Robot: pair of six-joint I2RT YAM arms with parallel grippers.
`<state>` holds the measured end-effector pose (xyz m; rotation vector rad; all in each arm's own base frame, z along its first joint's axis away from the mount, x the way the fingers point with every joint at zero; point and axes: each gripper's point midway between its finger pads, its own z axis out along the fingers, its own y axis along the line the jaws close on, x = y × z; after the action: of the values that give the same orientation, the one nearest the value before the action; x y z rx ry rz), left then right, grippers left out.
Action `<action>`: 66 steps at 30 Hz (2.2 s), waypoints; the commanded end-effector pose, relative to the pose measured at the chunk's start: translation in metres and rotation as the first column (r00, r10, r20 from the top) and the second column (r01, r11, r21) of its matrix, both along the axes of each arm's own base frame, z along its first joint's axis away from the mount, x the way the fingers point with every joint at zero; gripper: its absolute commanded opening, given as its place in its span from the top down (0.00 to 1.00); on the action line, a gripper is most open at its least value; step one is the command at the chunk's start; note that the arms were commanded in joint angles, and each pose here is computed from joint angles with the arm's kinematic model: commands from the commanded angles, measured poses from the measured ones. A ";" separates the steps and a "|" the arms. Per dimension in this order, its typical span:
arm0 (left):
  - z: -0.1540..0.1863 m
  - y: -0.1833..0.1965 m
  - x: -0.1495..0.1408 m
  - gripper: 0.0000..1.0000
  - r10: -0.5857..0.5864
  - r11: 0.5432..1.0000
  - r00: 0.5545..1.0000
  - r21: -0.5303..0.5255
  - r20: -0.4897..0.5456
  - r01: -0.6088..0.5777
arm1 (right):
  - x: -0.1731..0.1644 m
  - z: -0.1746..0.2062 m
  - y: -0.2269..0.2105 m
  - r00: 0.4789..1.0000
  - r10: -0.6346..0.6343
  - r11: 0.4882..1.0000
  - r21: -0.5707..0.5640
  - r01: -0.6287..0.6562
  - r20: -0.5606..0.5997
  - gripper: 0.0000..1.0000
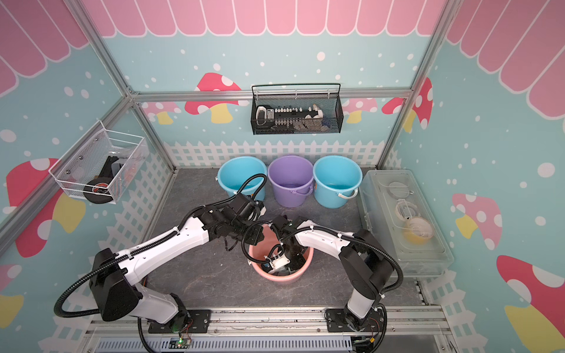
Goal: Wipe the inside of the bucket with a cloth
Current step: Wipe the dirt from the inside of the bucket.
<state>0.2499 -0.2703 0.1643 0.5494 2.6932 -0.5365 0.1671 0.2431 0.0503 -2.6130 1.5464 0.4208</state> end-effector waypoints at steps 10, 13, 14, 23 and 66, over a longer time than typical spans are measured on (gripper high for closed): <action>0.023 -0.009 0.023 1.00 0.065 0.994 0.991 -0.095 0.116 -0.054 | 0.027 0.036 0.099 0.996 -0.092 0.847 0.526 0.074 0.009 1.00; 0.022 -0.011 0.023 1.00 0.054 0.995 0.992 -0.095 0.112 -0.044 | 0.048 0.041 0.109 0.985 -0.142 0.812 0.581 0.058 0.101 1.00; 0.021 -0.013 0.022 1.00 0.049 0.995 0.993 -0.095 0.107 -0.038 | 0.054 0.043 0.113 0.978 -0.162 0.799 0.599 0.051 0.133 1.00; 0.022 -0.017 0.024 1.00 0.043 0.994 0.994 -0.102 0.100 -0.033 | 0.120 0.056 0.111 0.816 -0.312 0.805 0.592 -0.046 0.487 1.00; 0.015 -0.003 0.037 1.00 0.076 0.997 0.992 -0.035 0.097 -0.073 | -0.015 0.031 0.029 0.977 0.069 0.983 0.179 -0.032 -0.201 1.00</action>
<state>0.2703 -0.2644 0.1632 0.4915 2.6617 -0.4889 0.1817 0.2517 0.0699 -2.6257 1.4734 0.4988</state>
